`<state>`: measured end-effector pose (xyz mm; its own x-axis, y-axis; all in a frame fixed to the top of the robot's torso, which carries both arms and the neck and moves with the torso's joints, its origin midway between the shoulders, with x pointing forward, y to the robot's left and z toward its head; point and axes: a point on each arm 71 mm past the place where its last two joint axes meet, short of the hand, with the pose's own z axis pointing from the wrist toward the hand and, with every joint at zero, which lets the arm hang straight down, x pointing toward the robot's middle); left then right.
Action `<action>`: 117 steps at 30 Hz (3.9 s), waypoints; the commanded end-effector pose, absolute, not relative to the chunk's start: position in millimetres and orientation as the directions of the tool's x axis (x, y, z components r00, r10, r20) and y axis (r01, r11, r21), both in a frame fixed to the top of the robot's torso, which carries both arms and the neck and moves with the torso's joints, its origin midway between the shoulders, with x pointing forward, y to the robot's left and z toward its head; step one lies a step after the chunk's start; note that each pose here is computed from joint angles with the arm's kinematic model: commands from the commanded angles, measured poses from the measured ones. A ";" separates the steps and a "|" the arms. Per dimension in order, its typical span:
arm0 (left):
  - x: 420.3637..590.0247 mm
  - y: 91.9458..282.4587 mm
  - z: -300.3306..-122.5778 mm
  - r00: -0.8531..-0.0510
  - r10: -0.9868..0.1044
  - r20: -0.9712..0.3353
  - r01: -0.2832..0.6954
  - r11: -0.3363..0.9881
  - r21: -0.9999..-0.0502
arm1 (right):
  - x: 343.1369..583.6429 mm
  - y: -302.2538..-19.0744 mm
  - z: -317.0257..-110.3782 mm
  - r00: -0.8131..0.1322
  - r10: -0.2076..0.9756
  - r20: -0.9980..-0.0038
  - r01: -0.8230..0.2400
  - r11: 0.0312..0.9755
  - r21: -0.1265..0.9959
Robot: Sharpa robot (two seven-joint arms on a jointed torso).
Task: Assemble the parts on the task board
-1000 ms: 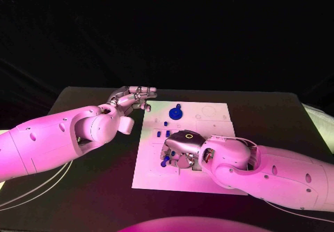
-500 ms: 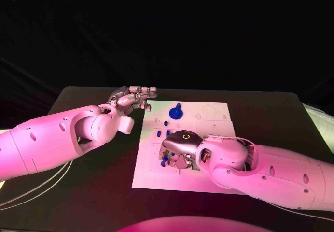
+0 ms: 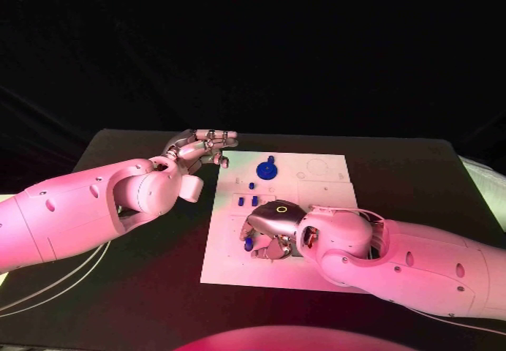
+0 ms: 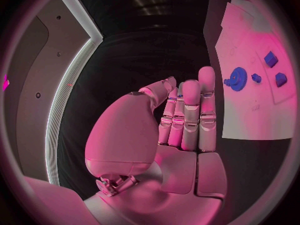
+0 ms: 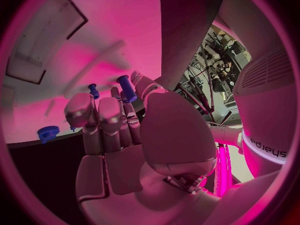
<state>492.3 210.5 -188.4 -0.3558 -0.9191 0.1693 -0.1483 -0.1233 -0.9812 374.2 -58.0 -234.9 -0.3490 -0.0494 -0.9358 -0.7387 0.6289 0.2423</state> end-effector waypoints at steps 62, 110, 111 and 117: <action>488.5 214.6 -191.4 -0.356 -0.918 0.176 -0.141 -0.134 -0.981 | 365.5 -231.1 -225.3 -0.457 0.094 -0.885 -0.183 0.963 0.197; 486.5 218.4 -198.2 -0.351 -0.919 0.180 -0.163 -0.129 -0.978 | 363.5 -214.4 -215.3 -0.368 0.295 -0.882 -0.139 0.920 0.365; 486.4 218.4 -198.4 -0.351 -0.919 0.180 -0.163 -0.129 -0.978 | 363.5 -212.8 -215.3 -0.373 0.298 -0.879 -0.138 0.919 0.370; 486.1 217.8 -198.8 -0.356 -0.917 0.182 -0.166 -0.130 -0.978 | 362.8 -197.3 -219.0 -0.435 0.272 -0.858 -0.159 0.915 0.371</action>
